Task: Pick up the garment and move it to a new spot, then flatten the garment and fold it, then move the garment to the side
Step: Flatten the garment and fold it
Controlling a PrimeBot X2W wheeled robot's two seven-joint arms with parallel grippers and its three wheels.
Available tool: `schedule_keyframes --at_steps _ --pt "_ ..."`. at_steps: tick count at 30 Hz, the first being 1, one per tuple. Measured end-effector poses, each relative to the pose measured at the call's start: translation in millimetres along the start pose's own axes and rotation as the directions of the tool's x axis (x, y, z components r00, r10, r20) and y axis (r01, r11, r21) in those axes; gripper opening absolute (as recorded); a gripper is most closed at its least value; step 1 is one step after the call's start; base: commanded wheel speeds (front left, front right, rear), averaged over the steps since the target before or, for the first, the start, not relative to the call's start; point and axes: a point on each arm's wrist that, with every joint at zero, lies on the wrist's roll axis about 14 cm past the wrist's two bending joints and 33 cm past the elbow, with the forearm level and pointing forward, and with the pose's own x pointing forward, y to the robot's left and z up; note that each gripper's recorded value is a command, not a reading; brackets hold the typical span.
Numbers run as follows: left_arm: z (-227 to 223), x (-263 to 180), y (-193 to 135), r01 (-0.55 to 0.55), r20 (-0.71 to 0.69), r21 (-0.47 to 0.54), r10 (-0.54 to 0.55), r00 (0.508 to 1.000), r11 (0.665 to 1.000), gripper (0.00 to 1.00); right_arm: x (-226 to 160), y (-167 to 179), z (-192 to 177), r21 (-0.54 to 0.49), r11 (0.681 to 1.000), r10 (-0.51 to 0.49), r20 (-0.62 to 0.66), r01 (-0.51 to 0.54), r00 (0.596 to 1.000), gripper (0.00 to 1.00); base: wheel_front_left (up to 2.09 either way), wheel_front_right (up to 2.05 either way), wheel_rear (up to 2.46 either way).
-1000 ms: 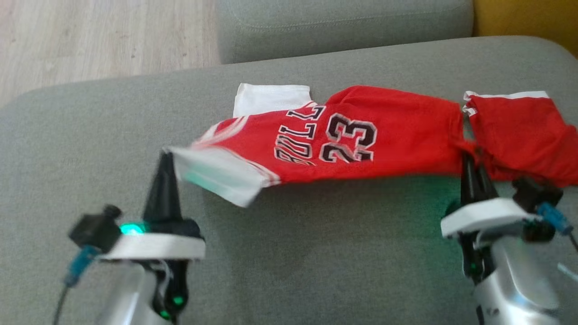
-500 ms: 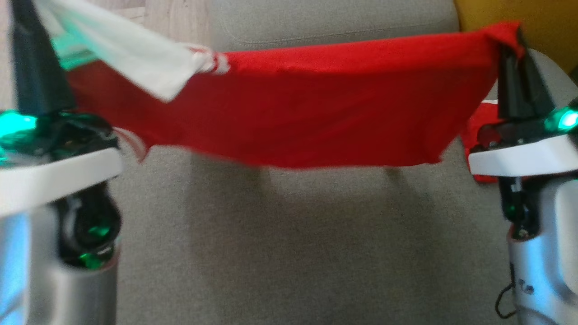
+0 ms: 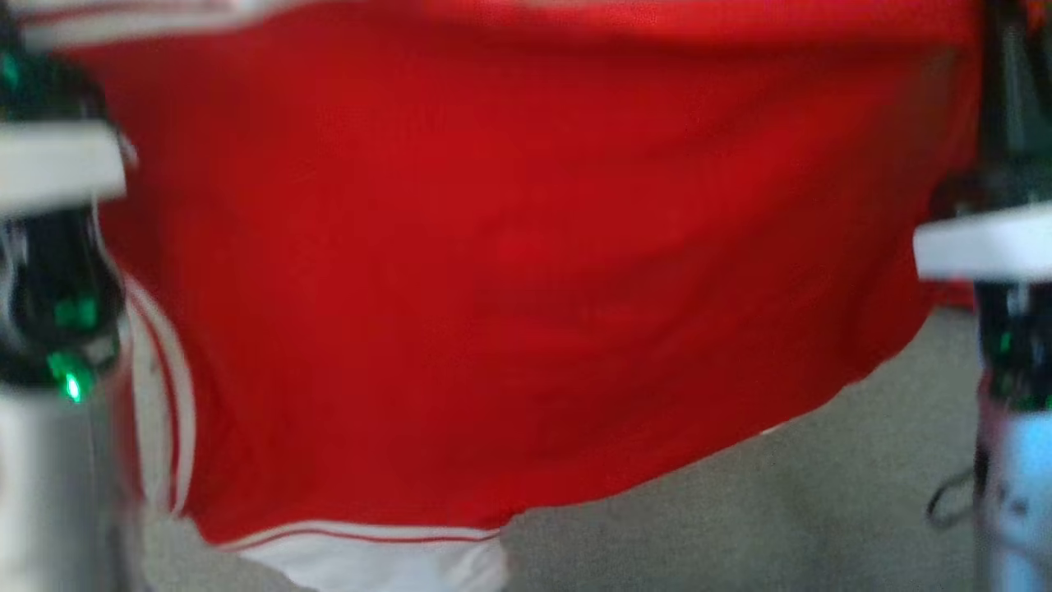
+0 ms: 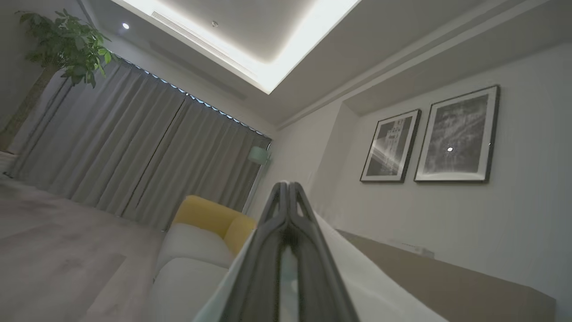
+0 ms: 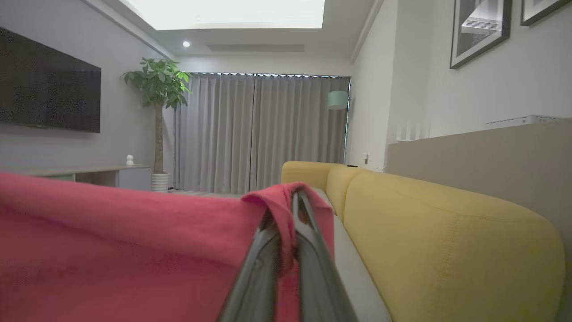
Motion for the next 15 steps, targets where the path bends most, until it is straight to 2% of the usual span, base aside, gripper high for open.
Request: schedule_keyframes --at_steps 3,8,11,15 --pt "-35 25 32 -0.004 -0.098 0.118 0.016 0.995 0.993 0.00 37 0 -14 -0.030 0.999 0.034 -0.019 -0.034 0.999 0.00 0.00 0.00 0.00" --pt "-85 82 75 -0.009 -0.190 0.187 0.045 0.981 0.982 0.00 111 1 -57 -0.031 0.996 0.082 -0.090 -0.085 0.993 0.00 0.00 0.00 0.00" --pt "-91 113 104 -0.040 -0.157 0.246 0.080 0.984 0.969 0.00 152 -5 -70 -0.047 0.995 0.081 -0.074 -0.085 0.994 0.00 0.00 0.00 0.00" --pt "-82 143 129 -0.080 -0.063 0.306 0.104 0.993 0.949 0.00 196 -11 -66 -0.045 0.997 0.066 0.015 -0.065 0.998 0.00 0.00 0.00 0.00"
